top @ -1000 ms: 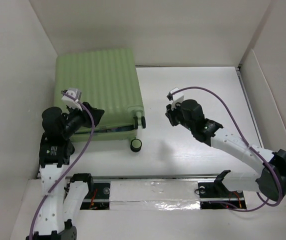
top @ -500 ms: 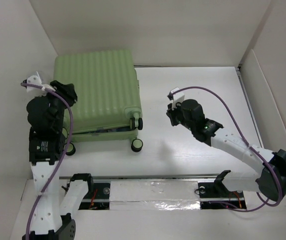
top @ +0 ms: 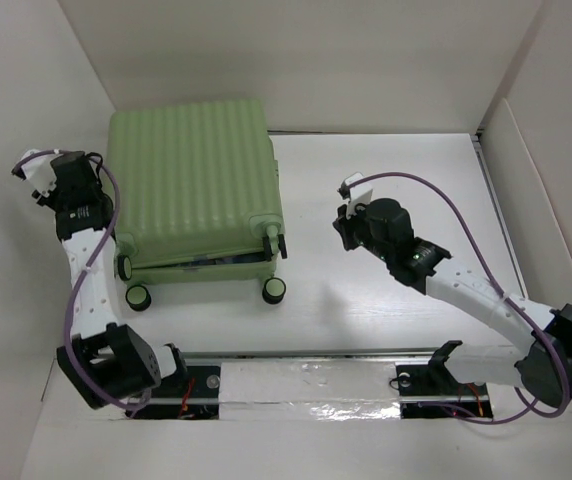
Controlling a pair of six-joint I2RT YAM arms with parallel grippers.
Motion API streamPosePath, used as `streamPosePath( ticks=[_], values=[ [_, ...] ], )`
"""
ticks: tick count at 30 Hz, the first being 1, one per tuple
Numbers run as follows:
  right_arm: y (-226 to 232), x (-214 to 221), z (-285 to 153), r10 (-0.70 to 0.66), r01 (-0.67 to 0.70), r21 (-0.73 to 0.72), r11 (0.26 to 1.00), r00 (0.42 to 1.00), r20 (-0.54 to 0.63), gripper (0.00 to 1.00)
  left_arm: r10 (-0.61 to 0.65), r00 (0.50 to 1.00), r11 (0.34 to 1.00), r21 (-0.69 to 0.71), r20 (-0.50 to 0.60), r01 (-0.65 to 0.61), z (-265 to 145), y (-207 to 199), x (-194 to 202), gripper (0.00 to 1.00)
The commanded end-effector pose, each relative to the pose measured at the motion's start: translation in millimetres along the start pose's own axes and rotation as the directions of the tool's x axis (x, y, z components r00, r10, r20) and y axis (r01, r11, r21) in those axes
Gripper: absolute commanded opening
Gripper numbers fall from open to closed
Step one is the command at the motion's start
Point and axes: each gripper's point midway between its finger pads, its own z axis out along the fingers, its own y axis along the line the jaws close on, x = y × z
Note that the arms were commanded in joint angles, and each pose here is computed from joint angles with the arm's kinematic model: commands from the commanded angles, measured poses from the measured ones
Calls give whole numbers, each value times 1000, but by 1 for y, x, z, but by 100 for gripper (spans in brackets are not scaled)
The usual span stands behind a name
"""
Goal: Pack the luggage
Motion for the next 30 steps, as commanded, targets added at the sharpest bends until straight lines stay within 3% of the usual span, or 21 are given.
streamPosePath(
  ticks=[1,5,10,15,19,24,30],
  values=[
    [6,-22,-6,6,-4,-26,1000,997,79,0,-44,999,998,-34,0,44,20,9,-10,21],
    [7,-26,-11,8,-5,-35,999,996,92,0,-33,996,999,-45,-78,30,39,17,13,20],
    [12,-30,-15,8,-2,-50,999,994,107,0,1,975,1000,-27,-221,-7,53,18,70,19],
    [9,-30,-16,8,-4,-35,999,994,111,0,-59,926,993,78,-372,94,50,8,138,18],
    [3,-30,-17,8,-8,-3,1000,994,110,0,-103,892,976,126,-439,175,42,-3,161,18],
    [-8,-37,-29,37,-45,52,998,988,148,0,-117,841,901,299,-528,314,-4,-53,195,18],
    [-29,-38,-37,62,-83,120,989,984,165,0,-7,837,797,502,-547,335,-89,-105,227,17]
  ],
)
